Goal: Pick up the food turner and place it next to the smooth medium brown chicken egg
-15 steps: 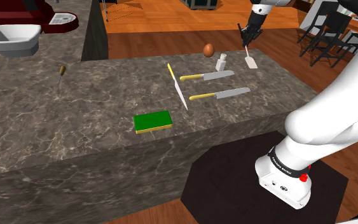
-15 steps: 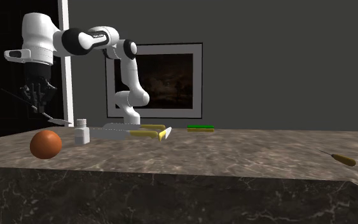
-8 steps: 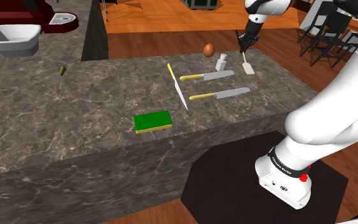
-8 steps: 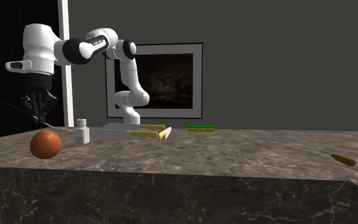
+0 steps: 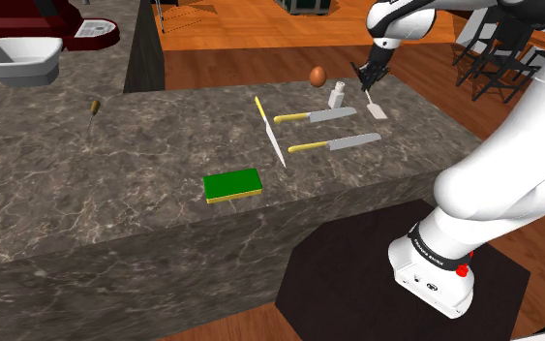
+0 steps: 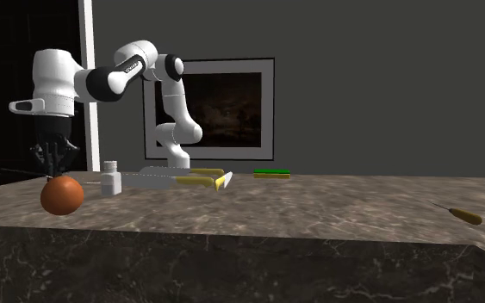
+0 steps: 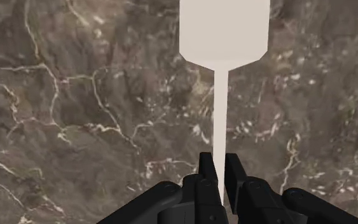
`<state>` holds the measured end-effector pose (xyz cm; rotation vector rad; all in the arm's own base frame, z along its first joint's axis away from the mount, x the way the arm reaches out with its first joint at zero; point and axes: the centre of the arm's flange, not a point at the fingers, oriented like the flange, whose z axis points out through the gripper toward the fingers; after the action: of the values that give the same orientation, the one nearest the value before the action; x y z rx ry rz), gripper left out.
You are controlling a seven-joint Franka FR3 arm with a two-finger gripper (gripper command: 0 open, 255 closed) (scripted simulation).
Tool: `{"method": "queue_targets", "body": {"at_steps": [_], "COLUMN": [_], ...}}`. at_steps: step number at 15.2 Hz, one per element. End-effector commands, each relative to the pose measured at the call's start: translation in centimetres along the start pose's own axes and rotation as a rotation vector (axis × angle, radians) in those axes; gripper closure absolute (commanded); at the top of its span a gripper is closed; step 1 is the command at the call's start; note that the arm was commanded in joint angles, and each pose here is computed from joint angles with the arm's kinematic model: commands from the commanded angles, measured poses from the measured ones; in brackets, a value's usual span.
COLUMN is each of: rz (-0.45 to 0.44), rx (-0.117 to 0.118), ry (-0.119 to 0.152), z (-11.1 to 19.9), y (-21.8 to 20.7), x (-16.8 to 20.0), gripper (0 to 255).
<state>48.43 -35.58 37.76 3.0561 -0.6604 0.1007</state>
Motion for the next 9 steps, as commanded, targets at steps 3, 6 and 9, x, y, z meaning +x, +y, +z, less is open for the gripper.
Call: {"method": "queue_targets", "body": {"at_steps": [3,6,9], "rz": [0.0,0.0,0.0], "rx": [0.0,0.0,0.0], "ry": [0.001,0.001,0.001], "z": [2.1,2.7,2.7], "y": [0.1,0.1,0.1], "x": [-0.1,-0.1,-0.1], "gripper": [255,255,255]}}
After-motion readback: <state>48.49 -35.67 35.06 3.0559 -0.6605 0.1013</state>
